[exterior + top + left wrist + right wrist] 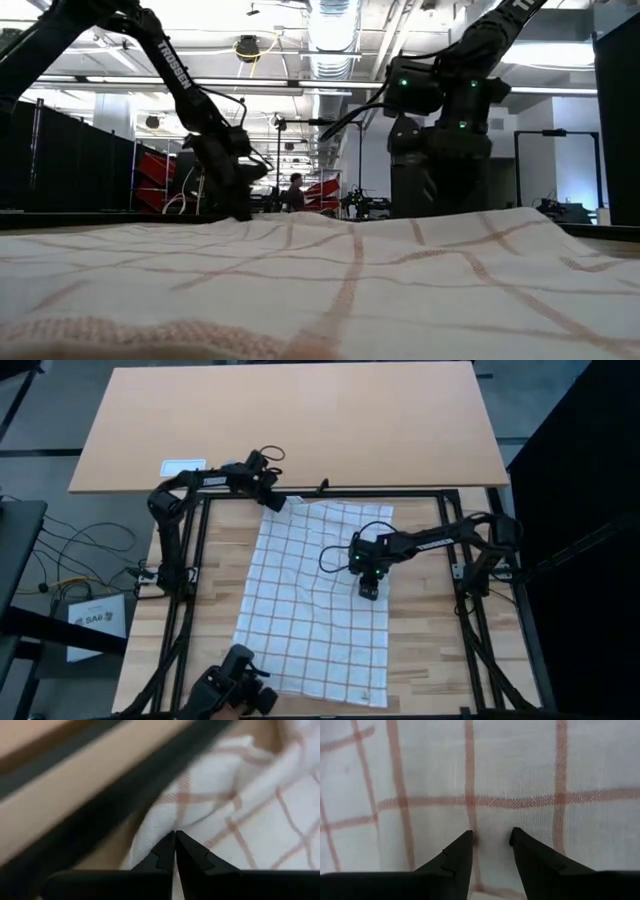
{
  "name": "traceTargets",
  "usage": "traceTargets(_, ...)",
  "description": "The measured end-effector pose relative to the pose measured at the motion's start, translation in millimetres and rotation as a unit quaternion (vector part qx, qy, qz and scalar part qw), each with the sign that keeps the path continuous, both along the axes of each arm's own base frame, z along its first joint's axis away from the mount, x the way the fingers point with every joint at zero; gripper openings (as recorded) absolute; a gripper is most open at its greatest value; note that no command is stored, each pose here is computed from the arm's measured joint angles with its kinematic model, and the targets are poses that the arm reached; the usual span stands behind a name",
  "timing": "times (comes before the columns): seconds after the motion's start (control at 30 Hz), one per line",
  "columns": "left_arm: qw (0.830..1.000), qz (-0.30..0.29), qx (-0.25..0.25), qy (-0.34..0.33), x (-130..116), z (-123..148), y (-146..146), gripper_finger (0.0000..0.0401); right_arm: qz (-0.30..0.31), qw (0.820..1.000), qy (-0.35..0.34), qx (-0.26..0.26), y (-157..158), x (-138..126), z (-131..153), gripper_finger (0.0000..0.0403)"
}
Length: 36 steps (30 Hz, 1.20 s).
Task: Roll towel
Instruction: Fold the white checkered towel
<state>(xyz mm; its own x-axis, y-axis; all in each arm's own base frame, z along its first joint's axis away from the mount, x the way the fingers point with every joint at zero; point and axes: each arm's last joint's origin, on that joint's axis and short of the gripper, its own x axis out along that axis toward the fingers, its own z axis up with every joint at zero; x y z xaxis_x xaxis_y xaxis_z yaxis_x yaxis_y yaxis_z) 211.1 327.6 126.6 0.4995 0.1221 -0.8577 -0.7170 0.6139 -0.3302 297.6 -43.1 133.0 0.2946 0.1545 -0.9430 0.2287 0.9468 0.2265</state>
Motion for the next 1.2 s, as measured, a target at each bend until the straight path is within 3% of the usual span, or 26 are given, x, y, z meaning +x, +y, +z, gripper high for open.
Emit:
traceTargets(0.2, 1.000, 0.019, -0.014, 0.005, -15, 4, 3, 0.0000, 0.035, 0.999, 0.026, -0.002, 15, -3, -1, 0.0127)
traceTargets(0.27, 1.000, -0.009, -0.013, -0.003, -12, 15, -5, 0.0000, 0.035, 0.999, 0.007, -0.005, 15, -2, 2, 0.0127)
traceTargets(0.37, 0.993, -0.093, 0.059, -0.033, 4, 62, -26, 0.0000, 0.033, 0.999, -0.034, -0.011, 13, 4, 15, 0.0127)
traceTargets(0.57, 0.949, -0.258, 0.165, -0.070, 21, 149, -106, 0.0000, 0.022, 0.995, -0.095, -0.019, 7, 10, 53, 0.0127)
traceTargets(0.67, 0.924, -0.312, 0.199, -0.101, 20, 187, -154, 0.0000, 0.036, 0.989, -0.137, -0.034, 4, 19, 79, 0.0128)
traceTargets(0.8, 0.907, -0.352, 0.213, -0.087, 4, 217, -217, 0.0000, 0.047, 0.988, -0.146, -0.038, 10, 28, 109, 0.0143)
traceTargets(0.97, 0.894, -0.410, 0.173, -0.047, -21, 229, -287, 0.0015, 0.075, 0.985, -0.155, -0.031, 39, 34, 144, 0.0194)
traceTargets(1.2, 0.882, -0.457, 0.109, 0.019, -34, 221, -365, 0.0069, 0.115, 0.986, -0.122, -0.009, 120, 22, 147, 0.0241)
